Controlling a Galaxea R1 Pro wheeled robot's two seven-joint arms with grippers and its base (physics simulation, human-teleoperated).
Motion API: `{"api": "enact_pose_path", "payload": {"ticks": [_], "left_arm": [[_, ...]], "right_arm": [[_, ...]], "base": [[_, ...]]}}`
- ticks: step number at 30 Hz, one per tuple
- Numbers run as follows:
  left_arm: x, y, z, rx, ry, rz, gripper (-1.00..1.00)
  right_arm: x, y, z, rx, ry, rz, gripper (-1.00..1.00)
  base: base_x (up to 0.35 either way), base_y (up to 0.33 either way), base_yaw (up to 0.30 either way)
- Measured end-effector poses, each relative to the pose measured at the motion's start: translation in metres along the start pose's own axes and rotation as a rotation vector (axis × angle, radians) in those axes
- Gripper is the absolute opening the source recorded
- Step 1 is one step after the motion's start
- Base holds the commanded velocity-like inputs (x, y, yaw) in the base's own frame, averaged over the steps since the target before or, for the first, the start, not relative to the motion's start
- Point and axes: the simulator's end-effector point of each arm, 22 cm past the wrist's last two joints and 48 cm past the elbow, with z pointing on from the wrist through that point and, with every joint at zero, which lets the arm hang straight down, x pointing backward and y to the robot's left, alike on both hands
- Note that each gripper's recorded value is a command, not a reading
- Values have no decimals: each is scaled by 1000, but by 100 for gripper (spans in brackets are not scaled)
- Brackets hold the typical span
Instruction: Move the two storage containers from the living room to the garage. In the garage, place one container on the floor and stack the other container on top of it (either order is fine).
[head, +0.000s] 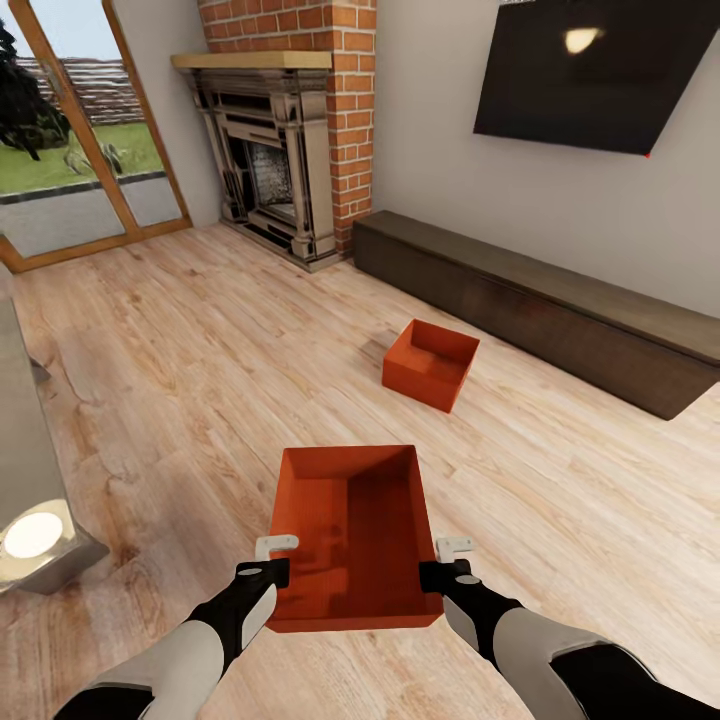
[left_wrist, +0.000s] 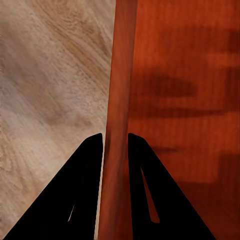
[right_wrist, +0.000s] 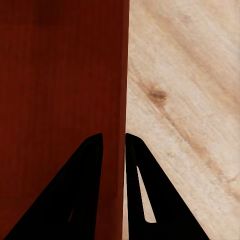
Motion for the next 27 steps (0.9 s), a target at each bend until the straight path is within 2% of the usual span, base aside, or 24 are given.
{"api": "enact_pose_path", "payload": {"ticks": [27], "left_arm": [[-18,5,-39,-1,2,-1,-100]], "right_arm": [[-21,1,-39,1,1,-1,-100]], "base": [[0,0,0]]}}
